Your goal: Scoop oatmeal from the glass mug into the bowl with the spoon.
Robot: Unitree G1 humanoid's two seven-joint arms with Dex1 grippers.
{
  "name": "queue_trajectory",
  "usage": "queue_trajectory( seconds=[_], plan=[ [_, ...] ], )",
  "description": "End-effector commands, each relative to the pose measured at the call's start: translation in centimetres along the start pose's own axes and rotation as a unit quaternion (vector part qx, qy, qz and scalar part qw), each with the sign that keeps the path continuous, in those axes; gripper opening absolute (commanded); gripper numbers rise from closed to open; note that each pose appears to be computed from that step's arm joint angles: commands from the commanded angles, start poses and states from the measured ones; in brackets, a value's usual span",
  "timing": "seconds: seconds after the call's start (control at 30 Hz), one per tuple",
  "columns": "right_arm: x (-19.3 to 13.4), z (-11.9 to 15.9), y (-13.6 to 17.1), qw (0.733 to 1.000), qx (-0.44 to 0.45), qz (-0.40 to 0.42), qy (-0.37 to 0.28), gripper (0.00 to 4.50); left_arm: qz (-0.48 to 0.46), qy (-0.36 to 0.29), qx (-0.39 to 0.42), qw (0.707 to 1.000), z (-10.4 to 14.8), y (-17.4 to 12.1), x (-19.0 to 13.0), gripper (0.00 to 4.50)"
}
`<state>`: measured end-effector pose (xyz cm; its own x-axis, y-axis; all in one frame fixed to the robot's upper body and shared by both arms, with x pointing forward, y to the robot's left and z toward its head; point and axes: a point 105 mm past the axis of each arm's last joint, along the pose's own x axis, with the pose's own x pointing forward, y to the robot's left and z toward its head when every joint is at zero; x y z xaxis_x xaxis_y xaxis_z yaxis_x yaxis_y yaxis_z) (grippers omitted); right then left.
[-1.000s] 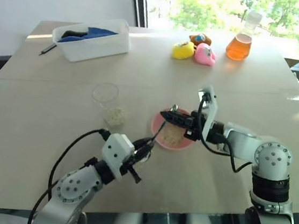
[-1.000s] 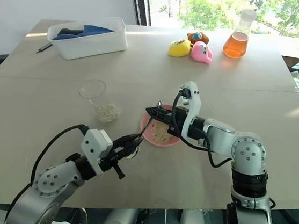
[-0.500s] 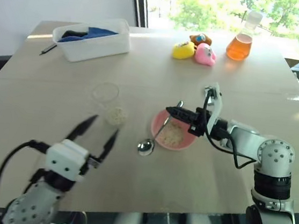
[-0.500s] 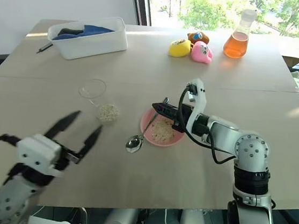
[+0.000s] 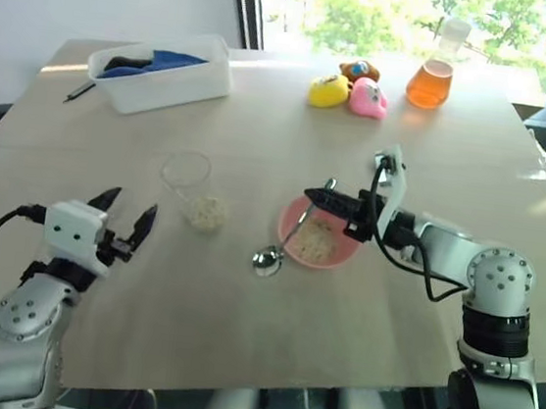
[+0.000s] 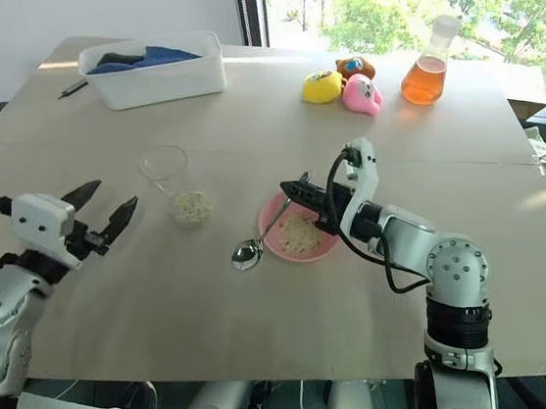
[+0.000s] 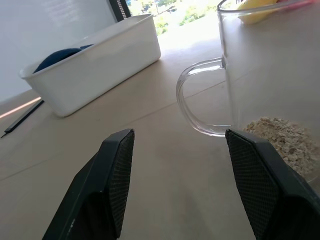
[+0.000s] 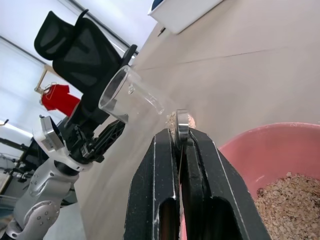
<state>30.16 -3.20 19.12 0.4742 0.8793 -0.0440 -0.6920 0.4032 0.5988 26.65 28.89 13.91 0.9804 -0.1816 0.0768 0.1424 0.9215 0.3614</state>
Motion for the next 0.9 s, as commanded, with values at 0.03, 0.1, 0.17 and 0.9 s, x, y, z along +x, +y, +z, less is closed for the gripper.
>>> queue_trajectory(
  seconds=[0.03, 0.1, 0.17, 0.9],
  plan=[
    [-0.3, 1.2, 0.9, 0.999, -0.016, 0.012, -0.029, 0.00, 0.002, -0.008, 0.001, 1.000, 0.6, 1.4, 0.6, 3.01],
    [-0.3, 1.2, 0.9, 0.999, -0.016, 0.010, -0.032, 0.00, 0.003, -0.008, 0.003, 1.000, 0.6, 1.9, 1.0, 3.01],
    [-0.3, 1.2, 0.8, 0.999, -0.016, 0.007, -0.035, 0.00, -0.002, -0.007, 0.005, 1.000, 0.6, 2.2, 1.5, 3.01],
    [-0.9, 0.9, 0.2, 0.999, -0.017, -0.014, -0.046, 0.00, -0.082, -0.013, -0.029, 0.996, -0.5, 2.4, 6.7, 3.01]
  ],
)
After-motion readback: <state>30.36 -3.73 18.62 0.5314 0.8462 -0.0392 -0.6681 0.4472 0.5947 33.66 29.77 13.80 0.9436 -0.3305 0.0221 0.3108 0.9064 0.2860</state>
